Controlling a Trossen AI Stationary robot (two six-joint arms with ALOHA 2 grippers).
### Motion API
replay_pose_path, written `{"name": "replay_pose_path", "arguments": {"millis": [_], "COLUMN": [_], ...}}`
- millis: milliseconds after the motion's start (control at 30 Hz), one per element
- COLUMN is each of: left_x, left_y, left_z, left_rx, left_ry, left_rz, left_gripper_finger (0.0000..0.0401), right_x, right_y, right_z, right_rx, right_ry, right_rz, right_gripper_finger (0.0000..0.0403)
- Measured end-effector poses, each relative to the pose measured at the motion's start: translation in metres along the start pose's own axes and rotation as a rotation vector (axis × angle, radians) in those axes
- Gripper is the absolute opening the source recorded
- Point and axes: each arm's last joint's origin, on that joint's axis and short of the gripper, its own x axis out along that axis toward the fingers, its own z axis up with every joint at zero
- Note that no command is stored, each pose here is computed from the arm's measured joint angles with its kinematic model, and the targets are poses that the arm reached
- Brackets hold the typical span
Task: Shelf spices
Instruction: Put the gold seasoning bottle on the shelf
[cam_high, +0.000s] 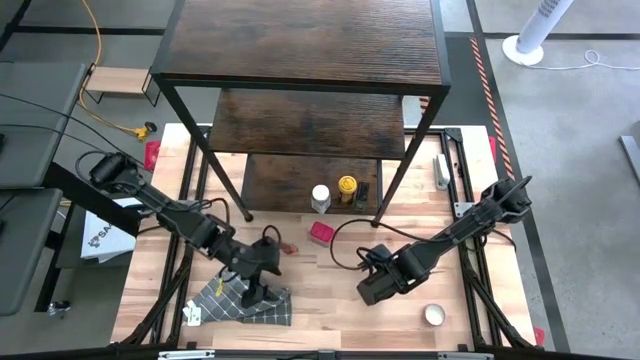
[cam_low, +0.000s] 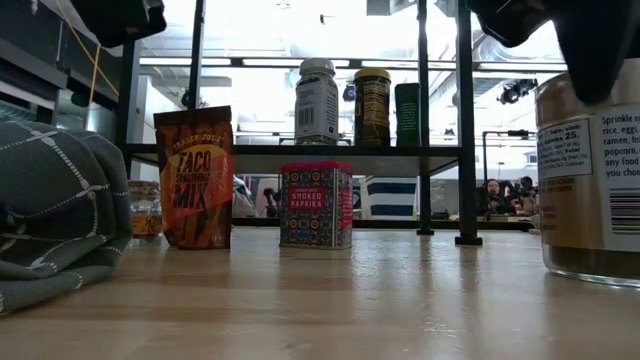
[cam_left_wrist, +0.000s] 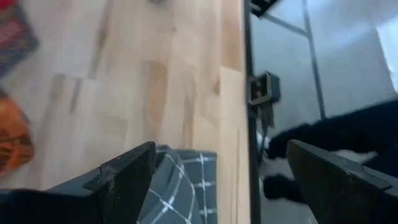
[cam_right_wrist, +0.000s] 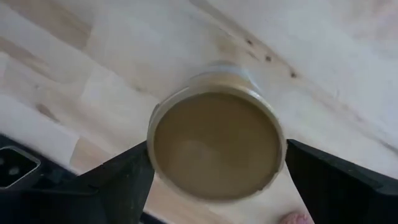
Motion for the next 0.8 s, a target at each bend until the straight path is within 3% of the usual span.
{"name": "replay_pose_path", "arguments": {"millis": [267, 400, 600, 700, 800], "left_x": [-0.002, -0.004, -0.009, -0.003, 0.01], "left_y": [-0.009, -0.024, -0.043, -0.046, -0.044], "left_z": [-0.006, -0.011, -0.016, -0.016, -0.016], "left_rx": [-0.145, -0.264, -0.367, -0.339, -0.201], "left_ry": [-0.172, -0.309, -0.583, -0.657, -0.629], "left_rz": [0.135, 0.119, 0.142, 0.181, 0.235], "left_gripper_finger": [0.0355, 0.0355, 0.0355, 0.0355, 0.0355], "right_x": [0.004, 0.005, 0.004, -0.007, -0.033], "right_y": [-0.001, 0.0, 0.0, 0.001, 0.005], "right_z": [0.003, 0.001, -0.002, -0.002, -0.002], "right_rx": [-0.102, -0.157, -0.289, -0.375, -0.454], "right_ry": [-0.067, -0.032, -0.052, -0.128, -0.241], "right_rz": [-0.033, -0.035, -0.039, -0.043, 0.008], "right_gripper_finger": [0.0327, 0.0263, 0.0259, 0.0259, 0.0259]}}
